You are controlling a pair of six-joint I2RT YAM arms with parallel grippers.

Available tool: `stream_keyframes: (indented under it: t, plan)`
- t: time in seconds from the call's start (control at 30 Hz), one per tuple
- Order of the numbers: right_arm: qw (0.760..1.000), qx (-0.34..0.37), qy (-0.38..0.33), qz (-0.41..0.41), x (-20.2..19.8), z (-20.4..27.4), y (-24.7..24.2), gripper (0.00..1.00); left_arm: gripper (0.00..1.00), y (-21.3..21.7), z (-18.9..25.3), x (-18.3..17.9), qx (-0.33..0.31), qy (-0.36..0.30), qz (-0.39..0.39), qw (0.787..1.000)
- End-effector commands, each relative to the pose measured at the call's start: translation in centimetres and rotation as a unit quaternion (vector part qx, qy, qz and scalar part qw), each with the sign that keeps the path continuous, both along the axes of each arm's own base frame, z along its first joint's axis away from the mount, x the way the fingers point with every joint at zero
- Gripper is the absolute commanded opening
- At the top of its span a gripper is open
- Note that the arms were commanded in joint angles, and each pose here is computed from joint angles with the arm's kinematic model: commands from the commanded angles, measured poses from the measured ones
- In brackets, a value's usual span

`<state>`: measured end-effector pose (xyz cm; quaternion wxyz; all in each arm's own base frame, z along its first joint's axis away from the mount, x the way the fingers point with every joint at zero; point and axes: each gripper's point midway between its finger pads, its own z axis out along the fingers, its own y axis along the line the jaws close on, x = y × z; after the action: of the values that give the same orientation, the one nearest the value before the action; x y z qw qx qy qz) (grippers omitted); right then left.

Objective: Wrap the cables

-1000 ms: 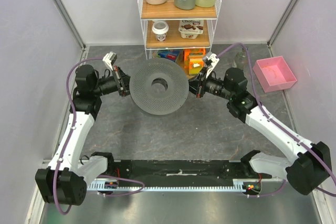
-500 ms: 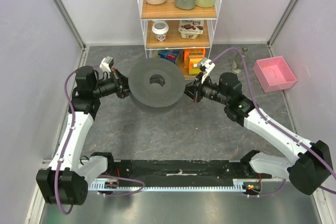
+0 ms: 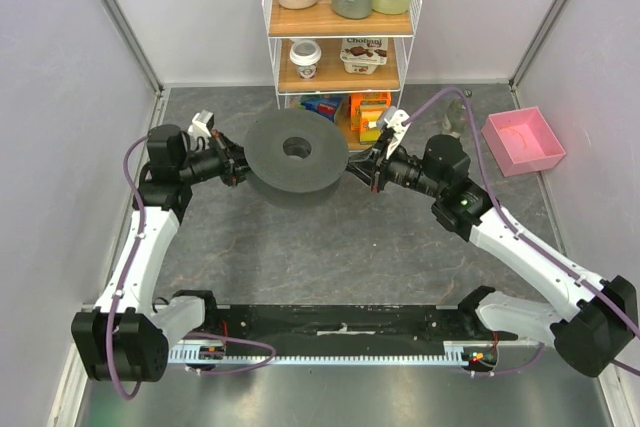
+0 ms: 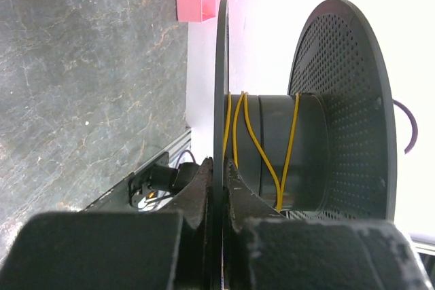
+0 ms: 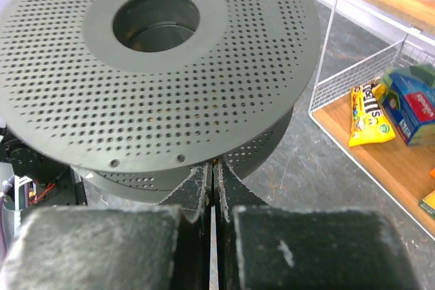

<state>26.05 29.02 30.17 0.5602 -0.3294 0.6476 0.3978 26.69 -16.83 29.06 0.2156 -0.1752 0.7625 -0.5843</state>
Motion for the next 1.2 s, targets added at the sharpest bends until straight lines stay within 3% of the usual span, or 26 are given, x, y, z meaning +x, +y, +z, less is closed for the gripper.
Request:
stream_keyframes:
  t: [0.0,0.33,0.5,0.8,1.17]
  plan:
    - [0.994,0.071,-0.081,0.034,-1.4,6.6,0.7,0.00,0.02,0.1,0.2,0.2,-0.007,0.005,0.005,1.000]
    - [0.995,0.070,-0.058,0.041,-2.2,4.7,2.6,0.00,0.02,-0.3,1.1,1.5,-0.063,0.102,0.017,0.993]
    - [0.995,0.080,-0.053,0.032,-2.1,5.2,3.6,0.00,0.02,0.2,1.5,2.1,-0.042,0.099,0.049,0.993]
    - [0.997,0.061,0.037,-0.020,-2.7,-0.1,4.4,0.00,0.02,3.2,-1.7,2.2,0.092,0.112,0.150,0.978]
    - [0.989,0.054,0.132,-0.047,-2.1,-6.6,5.7,0.00,0.02,4.8,-6.9,1.2,0.232,0.128,0.193,0.945]
